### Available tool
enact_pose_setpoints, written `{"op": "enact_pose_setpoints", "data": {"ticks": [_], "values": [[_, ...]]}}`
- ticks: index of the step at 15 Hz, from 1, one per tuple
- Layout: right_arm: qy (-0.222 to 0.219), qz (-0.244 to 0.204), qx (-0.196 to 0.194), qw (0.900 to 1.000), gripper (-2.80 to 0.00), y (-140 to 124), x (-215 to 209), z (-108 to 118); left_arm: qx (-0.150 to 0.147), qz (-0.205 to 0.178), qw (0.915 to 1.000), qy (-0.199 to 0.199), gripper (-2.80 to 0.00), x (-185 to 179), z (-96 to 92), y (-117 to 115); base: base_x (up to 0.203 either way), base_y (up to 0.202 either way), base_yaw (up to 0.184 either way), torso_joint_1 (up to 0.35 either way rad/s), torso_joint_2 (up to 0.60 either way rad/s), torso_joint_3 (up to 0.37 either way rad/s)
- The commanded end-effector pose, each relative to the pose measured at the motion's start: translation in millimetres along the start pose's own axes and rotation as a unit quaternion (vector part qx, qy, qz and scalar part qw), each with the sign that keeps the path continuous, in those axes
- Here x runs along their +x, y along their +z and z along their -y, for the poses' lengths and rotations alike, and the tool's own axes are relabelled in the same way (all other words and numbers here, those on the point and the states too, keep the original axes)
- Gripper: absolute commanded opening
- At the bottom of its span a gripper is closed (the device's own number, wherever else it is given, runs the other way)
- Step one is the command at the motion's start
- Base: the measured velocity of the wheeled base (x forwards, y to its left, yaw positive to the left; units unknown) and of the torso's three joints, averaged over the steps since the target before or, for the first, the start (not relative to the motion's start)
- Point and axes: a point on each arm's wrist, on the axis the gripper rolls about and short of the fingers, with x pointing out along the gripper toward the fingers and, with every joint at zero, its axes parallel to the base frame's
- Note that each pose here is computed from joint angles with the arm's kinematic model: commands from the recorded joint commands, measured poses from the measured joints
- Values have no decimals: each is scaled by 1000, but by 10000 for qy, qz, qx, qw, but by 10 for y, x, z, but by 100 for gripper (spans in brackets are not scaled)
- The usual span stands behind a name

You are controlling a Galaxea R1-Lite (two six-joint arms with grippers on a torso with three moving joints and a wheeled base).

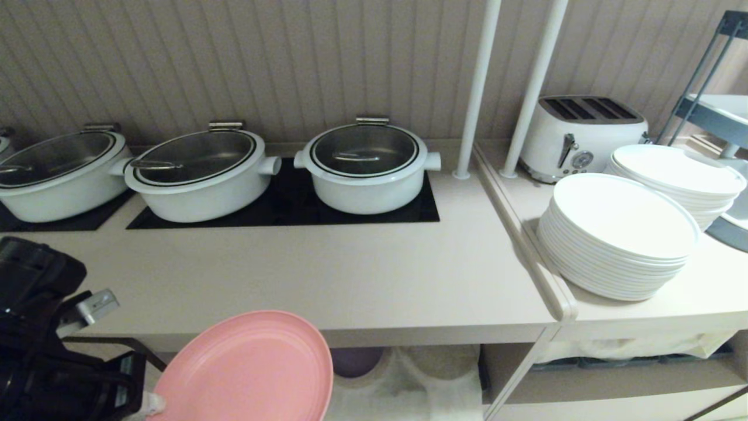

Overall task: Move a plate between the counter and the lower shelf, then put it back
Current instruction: Put the plate in the cupboard

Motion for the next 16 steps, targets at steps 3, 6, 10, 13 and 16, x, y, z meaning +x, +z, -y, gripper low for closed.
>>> {"op": "enact_pose_setpoints", "data": {"ticks": [3, 6, 10, 13, 16], "values": [[1, -2, 1, 10000, -280, 0, 0, 0, -17, -65, 10000, 23, -280, 17, -15, -23, 0, 0, 0, 0, 0, 0], [1, 6, 2, 10000, -280, 1, 0, 0, -25, -114, 9999, 59, -280, 35, -31, -46, 0, 0, 0, 0, 0, 0], [0, -6, 1, 10000, -280, 1, 1, 0, -5, -81, 10000, 41, -280, 19, -42, -71, 0, 0, 0, 0, 0, 0], [1, 6, 2, 10000, -280, 1, 0, 0, -2, -61, 10000, 30, -280, 9, -46, -79, 0, 0, 0, 0, 0, 0], [1, 6, 2, 10000, -280, 1, 0, 0, 9, -94, 9999, 36, -280, 19, -51, -91, 0, 0, 0, 0, 0, 0]]}}
